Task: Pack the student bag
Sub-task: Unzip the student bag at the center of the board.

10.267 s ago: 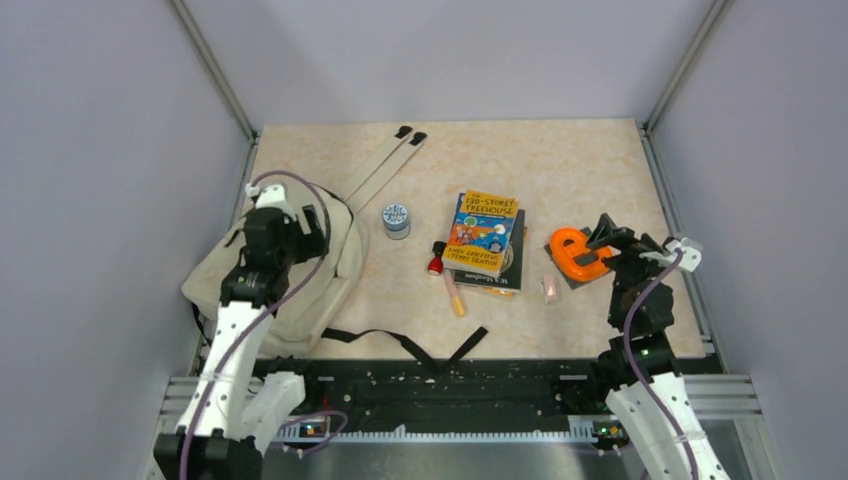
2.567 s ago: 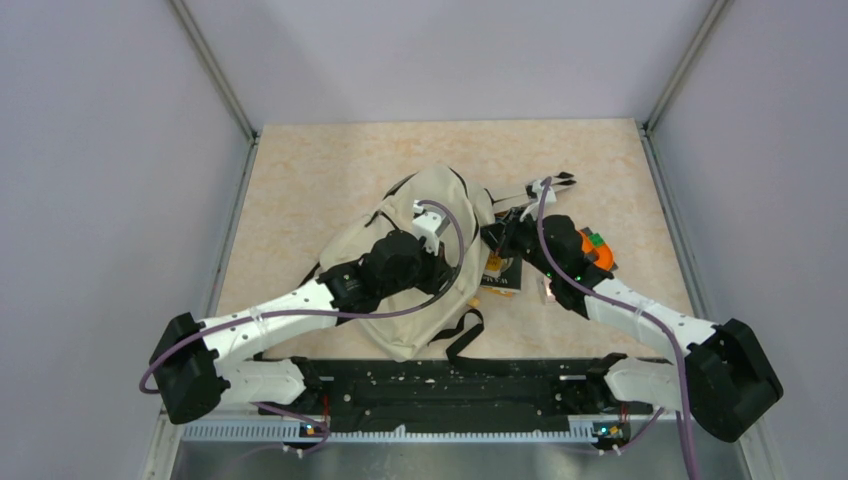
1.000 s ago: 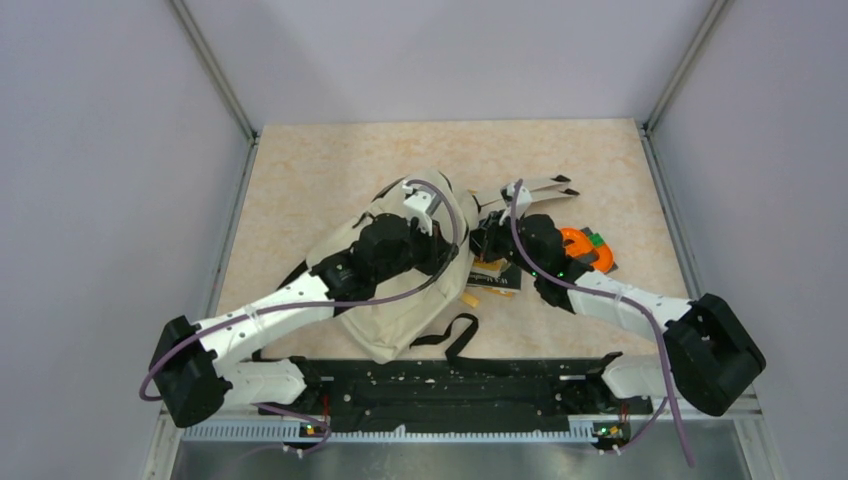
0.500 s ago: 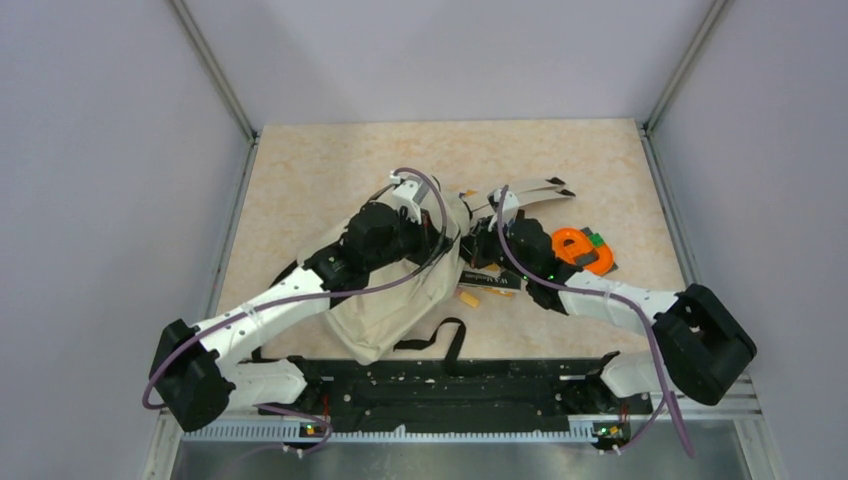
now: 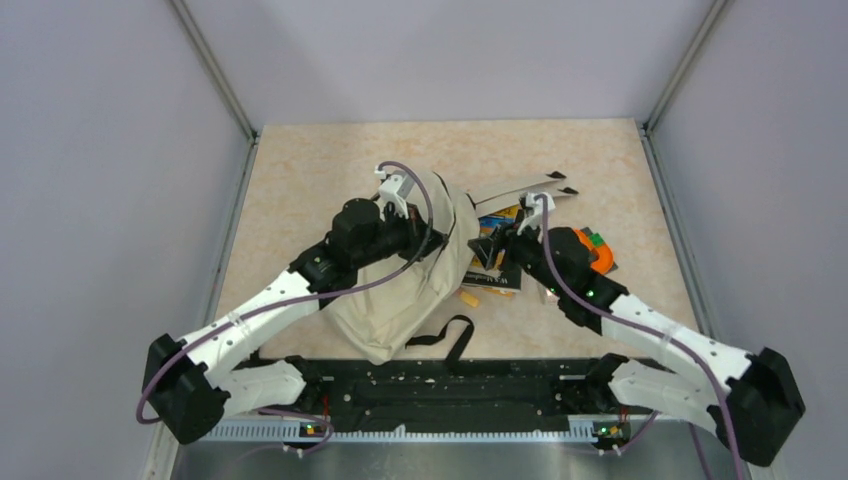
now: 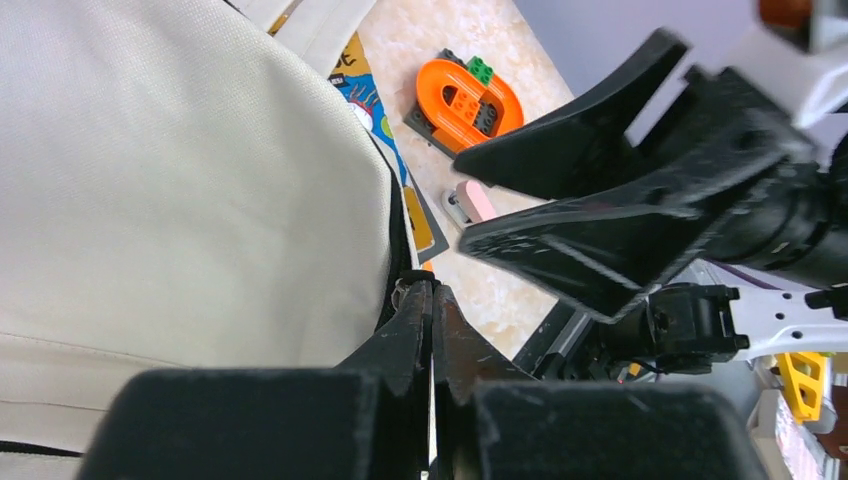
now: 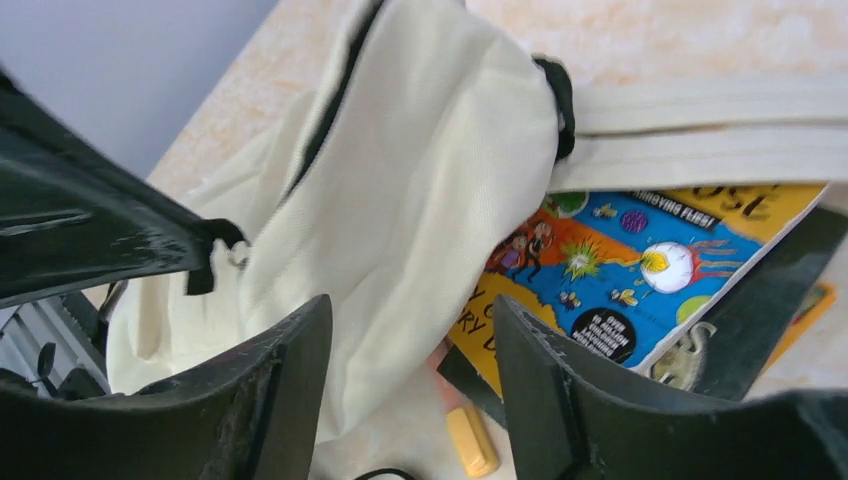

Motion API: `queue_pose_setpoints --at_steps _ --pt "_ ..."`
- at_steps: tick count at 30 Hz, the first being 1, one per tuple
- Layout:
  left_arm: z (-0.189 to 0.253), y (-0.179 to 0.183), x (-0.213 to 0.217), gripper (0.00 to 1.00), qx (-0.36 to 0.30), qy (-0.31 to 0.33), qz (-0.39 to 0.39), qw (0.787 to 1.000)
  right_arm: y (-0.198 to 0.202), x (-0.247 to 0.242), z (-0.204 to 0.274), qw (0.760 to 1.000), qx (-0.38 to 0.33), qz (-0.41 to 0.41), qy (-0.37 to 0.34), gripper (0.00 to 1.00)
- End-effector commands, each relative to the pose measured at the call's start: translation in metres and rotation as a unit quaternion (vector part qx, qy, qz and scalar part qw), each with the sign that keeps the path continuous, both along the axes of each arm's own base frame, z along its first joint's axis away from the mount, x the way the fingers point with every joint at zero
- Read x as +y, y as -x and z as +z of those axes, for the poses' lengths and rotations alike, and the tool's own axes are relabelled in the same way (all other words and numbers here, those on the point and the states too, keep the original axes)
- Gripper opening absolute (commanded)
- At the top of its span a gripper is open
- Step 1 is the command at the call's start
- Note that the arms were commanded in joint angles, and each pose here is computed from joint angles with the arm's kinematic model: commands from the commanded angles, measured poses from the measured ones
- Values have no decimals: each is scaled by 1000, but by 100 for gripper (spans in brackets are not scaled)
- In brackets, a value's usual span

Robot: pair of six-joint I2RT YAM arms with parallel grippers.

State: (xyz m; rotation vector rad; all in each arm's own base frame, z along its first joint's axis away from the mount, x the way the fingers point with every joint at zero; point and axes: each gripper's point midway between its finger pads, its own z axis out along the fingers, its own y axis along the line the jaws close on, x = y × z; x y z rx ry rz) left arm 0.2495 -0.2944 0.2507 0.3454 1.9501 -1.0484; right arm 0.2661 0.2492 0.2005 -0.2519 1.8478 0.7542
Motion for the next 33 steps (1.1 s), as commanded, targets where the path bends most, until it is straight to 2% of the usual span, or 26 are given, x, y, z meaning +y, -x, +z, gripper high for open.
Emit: queue_pose_setpoints --at_steps 1,4,7,16,23,33 --pt "25 9 1 0 0 35 -9 999 17 -11 27 999 -50 17 -7 65" --pt "27 15 -2 0 18 46 -21 999 33 -2 40 994 -79 70 -25 70" --pt "30 19 -4 0 34 59 -24 997 48 10 50 987 -93 122 -47 70" --pt "24 19 -3 0 65 70 -10 995 79 52 72 961 -73 221 -150 54" --pt "22 21 -7 0 69 85 -22 994 68 70 59 971 -48 195 -129 47" --pt "17 16 -5 0 76 89 -19 993 49 75 49 982 -32 153 -104 46"
